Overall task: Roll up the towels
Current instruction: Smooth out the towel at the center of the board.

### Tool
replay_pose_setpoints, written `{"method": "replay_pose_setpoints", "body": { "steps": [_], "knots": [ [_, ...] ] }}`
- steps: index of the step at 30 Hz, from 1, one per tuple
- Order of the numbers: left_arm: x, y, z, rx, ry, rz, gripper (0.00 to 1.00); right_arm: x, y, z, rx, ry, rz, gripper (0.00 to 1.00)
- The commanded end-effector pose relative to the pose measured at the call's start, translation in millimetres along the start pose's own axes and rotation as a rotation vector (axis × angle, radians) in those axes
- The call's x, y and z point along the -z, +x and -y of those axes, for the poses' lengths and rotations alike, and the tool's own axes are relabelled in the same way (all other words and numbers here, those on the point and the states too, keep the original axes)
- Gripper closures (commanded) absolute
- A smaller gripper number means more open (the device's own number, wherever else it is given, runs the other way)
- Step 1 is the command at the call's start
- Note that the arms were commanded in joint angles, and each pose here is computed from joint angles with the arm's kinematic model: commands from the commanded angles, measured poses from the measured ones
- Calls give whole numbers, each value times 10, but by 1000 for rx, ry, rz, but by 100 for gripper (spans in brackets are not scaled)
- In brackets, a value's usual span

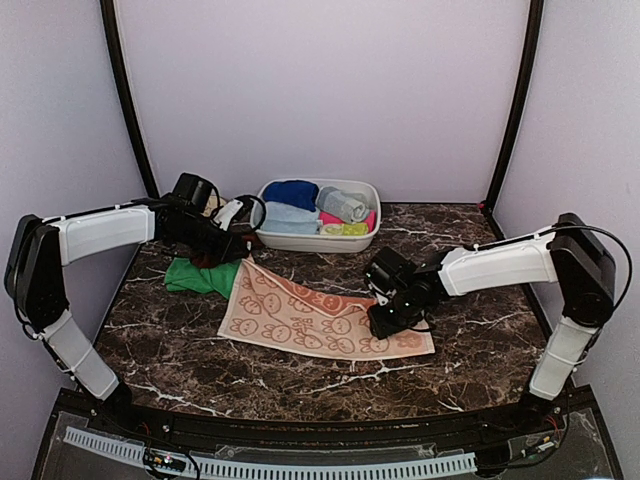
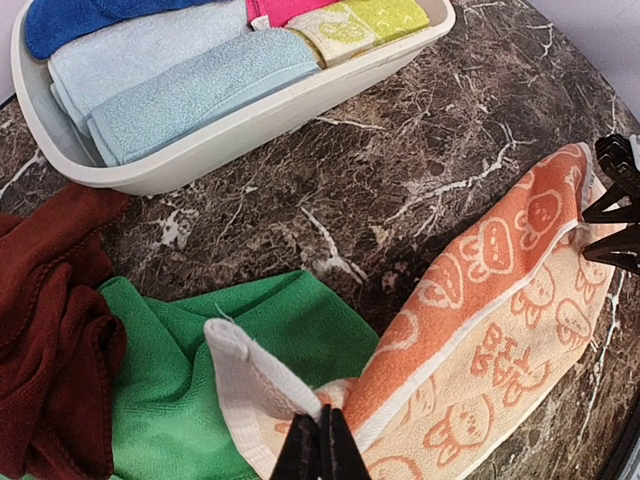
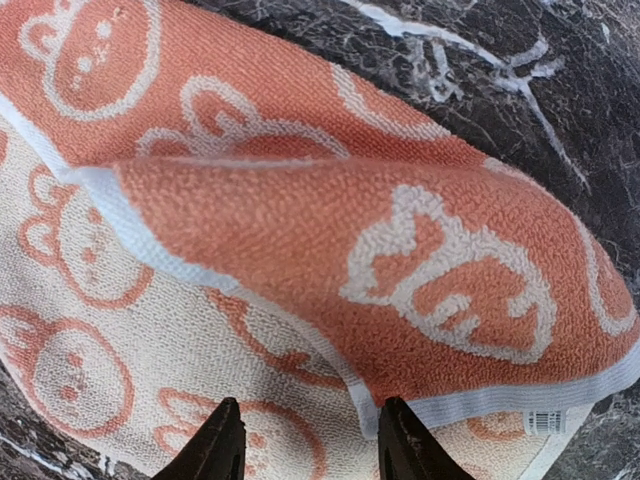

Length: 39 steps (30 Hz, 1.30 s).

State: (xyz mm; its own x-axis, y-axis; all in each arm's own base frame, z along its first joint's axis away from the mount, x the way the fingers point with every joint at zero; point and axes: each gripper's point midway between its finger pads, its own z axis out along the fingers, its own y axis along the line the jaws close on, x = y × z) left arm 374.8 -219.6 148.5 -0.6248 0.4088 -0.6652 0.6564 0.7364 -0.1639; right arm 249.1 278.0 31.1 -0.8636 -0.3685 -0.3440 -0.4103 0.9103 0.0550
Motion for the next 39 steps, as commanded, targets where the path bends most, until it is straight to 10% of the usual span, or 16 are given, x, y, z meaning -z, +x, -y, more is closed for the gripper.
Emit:
{"method": "replay_pose_setpoints", "body": {
  "steps": [1,22,27,34,39],
  "knots": [
    [48,80,68,6,15,-17,100,-23,-90,-9,10,17,21,55],
    [-16,182,13,-7,-5,-48,100,-86,183,281,35,61,-57,67],
    [-39,227,3,-29,-11,-55,100,13,121,397,8,77,-22,100],
    [-40,338,15,-141,3,-95,53,199,-120,491,-13,83,38,100],
    [-19,472,70,-299,47,-144,48,244,-179,560,-22,88,44,100]
  ]
}}
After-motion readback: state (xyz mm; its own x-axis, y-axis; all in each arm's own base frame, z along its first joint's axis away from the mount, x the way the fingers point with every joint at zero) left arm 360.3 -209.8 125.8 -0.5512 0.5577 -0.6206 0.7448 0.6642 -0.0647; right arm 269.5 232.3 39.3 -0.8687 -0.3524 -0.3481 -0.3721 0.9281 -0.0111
